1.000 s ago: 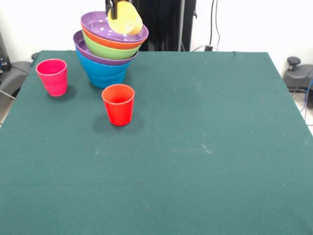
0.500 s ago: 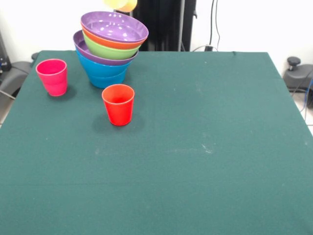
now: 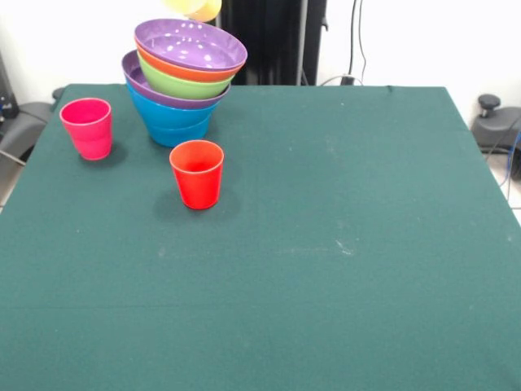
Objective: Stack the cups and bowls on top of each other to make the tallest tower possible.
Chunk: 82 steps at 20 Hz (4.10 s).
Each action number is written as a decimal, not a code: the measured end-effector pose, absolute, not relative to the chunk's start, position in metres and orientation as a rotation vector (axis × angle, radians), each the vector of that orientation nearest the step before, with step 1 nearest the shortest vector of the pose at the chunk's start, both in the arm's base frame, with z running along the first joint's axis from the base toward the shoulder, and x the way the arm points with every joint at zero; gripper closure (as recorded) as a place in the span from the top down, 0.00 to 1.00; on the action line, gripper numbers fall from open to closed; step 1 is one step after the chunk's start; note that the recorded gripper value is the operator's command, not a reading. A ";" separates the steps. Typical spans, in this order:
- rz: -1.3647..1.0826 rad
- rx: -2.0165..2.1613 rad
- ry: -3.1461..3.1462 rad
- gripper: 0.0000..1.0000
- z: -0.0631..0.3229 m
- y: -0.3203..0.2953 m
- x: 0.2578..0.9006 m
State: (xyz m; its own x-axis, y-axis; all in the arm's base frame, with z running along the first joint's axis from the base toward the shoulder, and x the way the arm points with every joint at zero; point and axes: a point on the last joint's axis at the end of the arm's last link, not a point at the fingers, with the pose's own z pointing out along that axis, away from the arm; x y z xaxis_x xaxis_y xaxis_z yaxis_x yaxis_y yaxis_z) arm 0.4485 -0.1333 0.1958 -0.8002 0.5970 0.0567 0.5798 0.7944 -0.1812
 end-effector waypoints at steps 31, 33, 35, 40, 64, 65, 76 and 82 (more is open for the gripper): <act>0.220 -0.637 -3.027 0.00 0.108 -0.029 0.645; 0.215 -0.660 -3.015 1.00 0.099 -0.033 0.649; 0.213 -0.665 -3.011 1.00 0.098 -0.033 0.649; 0.216 -0.675 -3.020 1.00 0.088 -0.037 0.648; 0.233 -0.736 -3.081 1.00 0.077 -0.058 0.653; 0.231 -0.743 -3.077 1.00 0.077 -0.060 0.651; 0.211 -0.833 -3.060 1.00 0.070 -0.091 0.627; 0.201 -0.849 -3.062 1.00 0.057 -0.097 0.623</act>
